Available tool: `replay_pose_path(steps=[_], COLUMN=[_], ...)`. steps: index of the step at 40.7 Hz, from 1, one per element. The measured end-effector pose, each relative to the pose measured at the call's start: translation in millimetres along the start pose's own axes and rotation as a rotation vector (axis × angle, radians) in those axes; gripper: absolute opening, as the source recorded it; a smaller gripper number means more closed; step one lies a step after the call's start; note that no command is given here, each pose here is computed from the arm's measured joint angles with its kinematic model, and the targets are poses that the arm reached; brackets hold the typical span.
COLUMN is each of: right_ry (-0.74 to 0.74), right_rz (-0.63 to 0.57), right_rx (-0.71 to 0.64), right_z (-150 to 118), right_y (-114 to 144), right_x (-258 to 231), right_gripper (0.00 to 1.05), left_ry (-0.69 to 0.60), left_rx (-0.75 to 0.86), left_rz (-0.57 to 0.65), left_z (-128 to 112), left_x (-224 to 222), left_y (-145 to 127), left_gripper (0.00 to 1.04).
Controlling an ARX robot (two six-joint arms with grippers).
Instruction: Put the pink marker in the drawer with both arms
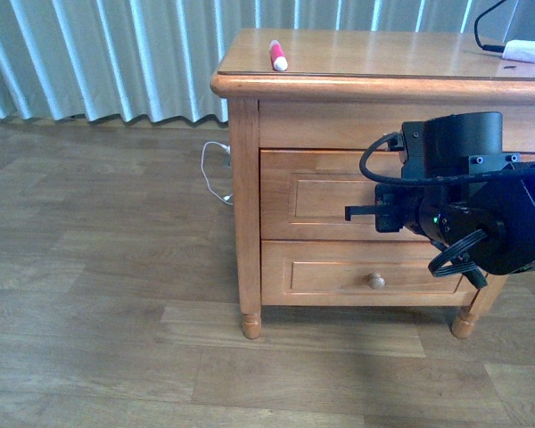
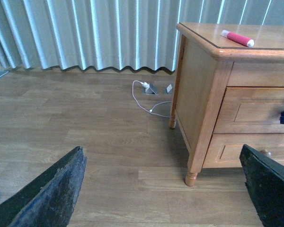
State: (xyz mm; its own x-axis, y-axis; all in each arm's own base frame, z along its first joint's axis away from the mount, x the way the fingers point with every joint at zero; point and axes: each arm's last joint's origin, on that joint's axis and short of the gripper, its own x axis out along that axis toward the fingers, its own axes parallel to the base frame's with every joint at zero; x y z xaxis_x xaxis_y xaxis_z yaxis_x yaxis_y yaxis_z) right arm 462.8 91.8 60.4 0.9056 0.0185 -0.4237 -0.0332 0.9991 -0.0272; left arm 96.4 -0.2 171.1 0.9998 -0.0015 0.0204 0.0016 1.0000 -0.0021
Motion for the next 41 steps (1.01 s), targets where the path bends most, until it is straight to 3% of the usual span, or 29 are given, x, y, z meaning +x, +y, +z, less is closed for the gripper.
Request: replay_pose_path(steps=[16, 33, 41], right_ry=[0.001, 0.030, 0.002], right_rz=[0.023, 0.064, 0.052], right_rx=[0.011, 0.066, 0.077], right_z=[-16, -69, -66], right_y=[-6, -27, -34], right_x=[-27, -144, -177], right_gripper=[0.23, 0.23, 0.46], left_ry=[0.000, 0.000, 0.000], left_rx=[0.000, 0.000, 0.000], left_rz=[0.000, 0.000, 0.000], left_z=[0, 0, 0], left_x=[0, 0, 0], left_y=[0, 0, 0], left_gripper=[0.98, 0.98, 0.98])
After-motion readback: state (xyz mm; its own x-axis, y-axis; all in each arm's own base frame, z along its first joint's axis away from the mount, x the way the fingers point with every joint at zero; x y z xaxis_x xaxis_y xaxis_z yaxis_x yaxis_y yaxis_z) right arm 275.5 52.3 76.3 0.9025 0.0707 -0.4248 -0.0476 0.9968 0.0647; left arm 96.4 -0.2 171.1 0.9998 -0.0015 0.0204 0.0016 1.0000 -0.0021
